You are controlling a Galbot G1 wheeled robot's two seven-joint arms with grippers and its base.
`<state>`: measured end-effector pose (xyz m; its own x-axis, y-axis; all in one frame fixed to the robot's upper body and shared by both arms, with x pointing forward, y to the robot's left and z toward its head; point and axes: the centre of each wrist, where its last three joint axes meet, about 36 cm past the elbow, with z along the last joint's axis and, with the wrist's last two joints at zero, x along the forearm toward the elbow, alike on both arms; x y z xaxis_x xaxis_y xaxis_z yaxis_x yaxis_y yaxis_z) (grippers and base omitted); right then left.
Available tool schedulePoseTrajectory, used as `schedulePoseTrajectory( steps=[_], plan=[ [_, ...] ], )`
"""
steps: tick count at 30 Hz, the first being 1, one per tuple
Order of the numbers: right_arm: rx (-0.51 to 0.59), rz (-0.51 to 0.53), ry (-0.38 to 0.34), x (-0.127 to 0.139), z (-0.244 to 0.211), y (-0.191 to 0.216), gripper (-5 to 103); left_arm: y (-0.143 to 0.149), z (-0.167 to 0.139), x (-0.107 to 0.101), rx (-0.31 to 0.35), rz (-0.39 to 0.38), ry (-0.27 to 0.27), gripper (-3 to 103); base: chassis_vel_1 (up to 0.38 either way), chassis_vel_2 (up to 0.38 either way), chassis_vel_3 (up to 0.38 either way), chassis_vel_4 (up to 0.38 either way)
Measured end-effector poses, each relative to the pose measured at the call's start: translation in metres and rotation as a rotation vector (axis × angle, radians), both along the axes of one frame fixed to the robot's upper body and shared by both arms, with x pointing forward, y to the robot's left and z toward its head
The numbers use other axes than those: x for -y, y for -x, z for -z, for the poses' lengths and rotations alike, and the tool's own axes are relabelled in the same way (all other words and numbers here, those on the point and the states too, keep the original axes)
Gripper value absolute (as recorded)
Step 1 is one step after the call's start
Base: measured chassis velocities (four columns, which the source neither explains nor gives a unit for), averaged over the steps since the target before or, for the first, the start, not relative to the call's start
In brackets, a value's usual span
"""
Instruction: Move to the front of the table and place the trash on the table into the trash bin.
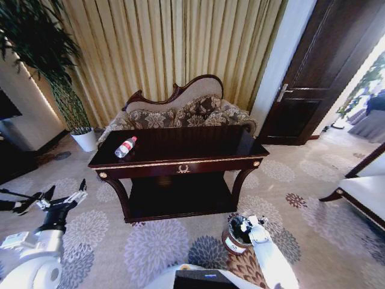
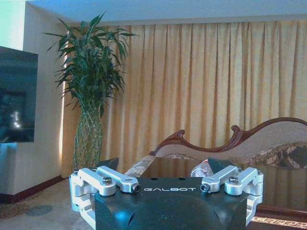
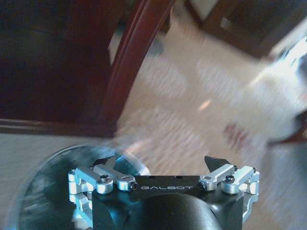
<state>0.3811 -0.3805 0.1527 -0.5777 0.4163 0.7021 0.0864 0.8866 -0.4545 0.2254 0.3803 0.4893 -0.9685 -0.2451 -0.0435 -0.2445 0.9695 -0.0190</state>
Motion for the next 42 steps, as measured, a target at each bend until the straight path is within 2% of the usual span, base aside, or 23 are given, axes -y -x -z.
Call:
schedulePoseTrajectory(
  steps=[5,11,13,14,17,18,19,21,23,24,25,27,29,30,32,33,35,36,37,39,40,41,42],
  plan=[
    [-0.013,-0.005,0.02,0.002,0.0,0.001,100,-0.001,0.0,0.0,-0.001,0.002,-0.003,100,0.0,0.0,0.0,0.0],
    [0.007,0.008,0.0,0.002,-0.001,0.0,100,-0.001,0.0,0.0,-0.002,0.0,-0.004,100,0.0,0.0,0.0,0.0],
    [0.093,0.05,-0.055,0.002,-0.015,-0.009,100,0.0,0.001,0.0,-0.003,-0.002,-0.003,100,0.0,0.0,0.0,0.0],
    [0.093,0.05,-0.055,0.002,-0.015,-0.009,100,0.0,0.001,0.0,-0.003,-0.002,-0.003,100,0.0,0.0,0.0,0.0],
    [0.26,0.118,-0.151,0.006,-0.055,-0.02,100,0.001,0.0,-0.001,-0.004,-0.006,-0.005,100,0.0,0.0,0.0,0.0],
    [0.26,0.118,-0.151,0.006,-0.055,-0.02,100,0.001,0.0,-0.001,-0.004,-0.006,-0.005,100,0.0,0.0,0.0,0.0],
    [0.353,0.115,-0.143,0.014,-0.076,-0.02,100,0.001,0.0,-0.002,-0.003,-0.007,-0.005,100,0.0,0.0,0.0,0.0],
    [0.379,0.11,-0.131,0.017,-0.081,-0.019,100,0.001,0.0,-0.002,-0.003,-0.008,-0.005,100,0.0,0.0,0.0,0.0],
    [0.464,0.083,-0.092,0.026,-0.101,-0.01,100,0.001,0.0,-0.002,-0.002,-0.009,-0.005,100,0.0,0.0,0.0,0.0],
    [0.464,0.083,-0.092,0.026,-0.101,-0.01,100,0.001,0.0,-0.002,-0.002,-0.009,-0.005,100,0.0,0.0,0.0,0.0],
    [0.534,0.066,-0.092,0.027,-0.121,-0.003,100,0.0,0.0,-0.002,0.001,-0.008,-0.004,100,0.0,0.0,0.0,0.0],
    [0.653,0.039,-0.142,0.018,-0.162,0.003,100,-0.002,0.0,0.0,0.004,-0.004,-0.002,100,0.0,0.0,0.0,0.0],
    [0.688,0.03,-0.166,0.013,-0.176,0.006,100,-0.003,0.0,0.001,0.005,-0.003,0.0,100,0.0,0.0,0.0,0.0],
    [0.757,-0.004,-0.243,-0.006,-0.212,0.016,100,-0.005,-0.002,0.005,0.009,0.0,0.003,100,0.0,0.0,0.0,0.0],
    [0.808,-0.046,-0.324,-0.027,-0.245,0.025,100,-0.006,-0.003,0.007,0.013,0.003,0.004,100,0.0,0.0,0.0,0.0],
    [0.808,-0.046,-0.324,-0.027,-0.245,0.025,100,-0.006,-0.003,0.007,0.013,0.003,0.004,100,0.0,0.0,0.0,0.0],
    [0.86,-0.131,-0.454,-0.064,-0.295,0.041,100,-0.006,-0.007,0.009,0.02,0.005,0.002,100,0.0,0.0,0.0,0.0],
    [0.866,-0.156,-0.489,-0.074,-0.306,0.045,100,-0.006,-0.008,0.01,0.023,0.005,0.0,100,0.0,0.0,0.0,0.0],
    [0.866,-0.156,-0.489,-0.074,-0.306,0.045,100,-0.006,-0.008,0.01,0.023,0.005,0.0,100,0.0,0.0,0.0,0.0],
    [0.877,-0.254,-0.593,-0.104,-0.342,0.053,100,-0.004,-0.012,0.01,0.029,0.003,-0.006,100,0.0,0.0,0.0,0.0],
    [0.874,-0.295,-0.632,-0.114,-0.354,0.055,100,-0.003,-0.014,0.01,0.032,0.003,-0.006,100,0.0,0.0,0.0,0.0],
    [0.874,-0.295,-0.632,-0.114,-0.354,0.055,100,-0.003,-0.014,0.01,0.032,0.003,-0.006,100,0.0,0.0,0.0,0.0],
    [0.857,-0.345,-0.687,-0.127,-0.366,0.058,100,-0.002,-0.015,0.01,0.036,0.005,-0.003,100,0.0,0.0,0.0,0.0]
  ],
)
